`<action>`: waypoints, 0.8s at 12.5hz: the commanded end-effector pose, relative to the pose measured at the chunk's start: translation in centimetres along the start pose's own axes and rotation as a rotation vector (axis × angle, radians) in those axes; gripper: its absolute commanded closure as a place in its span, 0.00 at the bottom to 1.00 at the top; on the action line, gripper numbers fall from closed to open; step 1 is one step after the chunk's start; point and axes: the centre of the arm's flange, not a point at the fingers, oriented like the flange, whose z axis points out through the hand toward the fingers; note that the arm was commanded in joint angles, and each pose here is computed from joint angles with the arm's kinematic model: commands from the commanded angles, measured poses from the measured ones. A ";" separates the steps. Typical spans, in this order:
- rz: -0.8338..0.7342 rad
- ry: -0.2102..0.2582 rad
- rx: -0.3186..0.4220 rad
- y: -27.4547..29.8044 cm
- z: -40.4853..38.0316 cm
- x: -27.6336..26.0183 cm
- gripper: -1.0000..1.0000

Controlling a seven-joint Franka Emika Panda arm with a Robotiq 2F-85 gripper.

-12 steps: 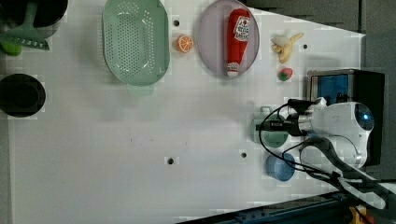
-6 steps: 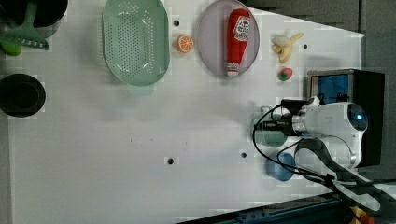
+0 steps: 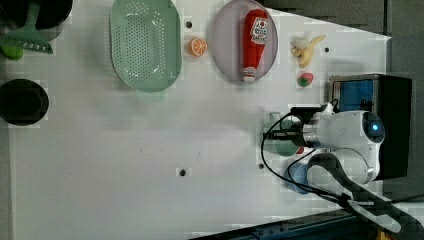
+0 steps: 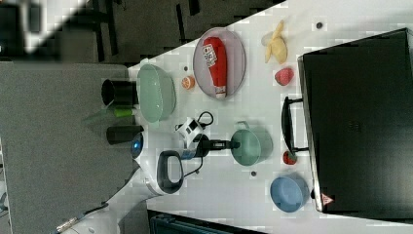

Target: Drag mug right to left.

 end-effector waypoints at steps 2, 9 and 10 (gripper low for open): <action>0.046 0.030 0.005 -7.1 -1.1 -0.4 0.83; 0.015 0.056 0.030 -14.0 -1.6 0.7 0.83; -0.002 0.060 0.034 -15.1 -1.7 0.9 0.83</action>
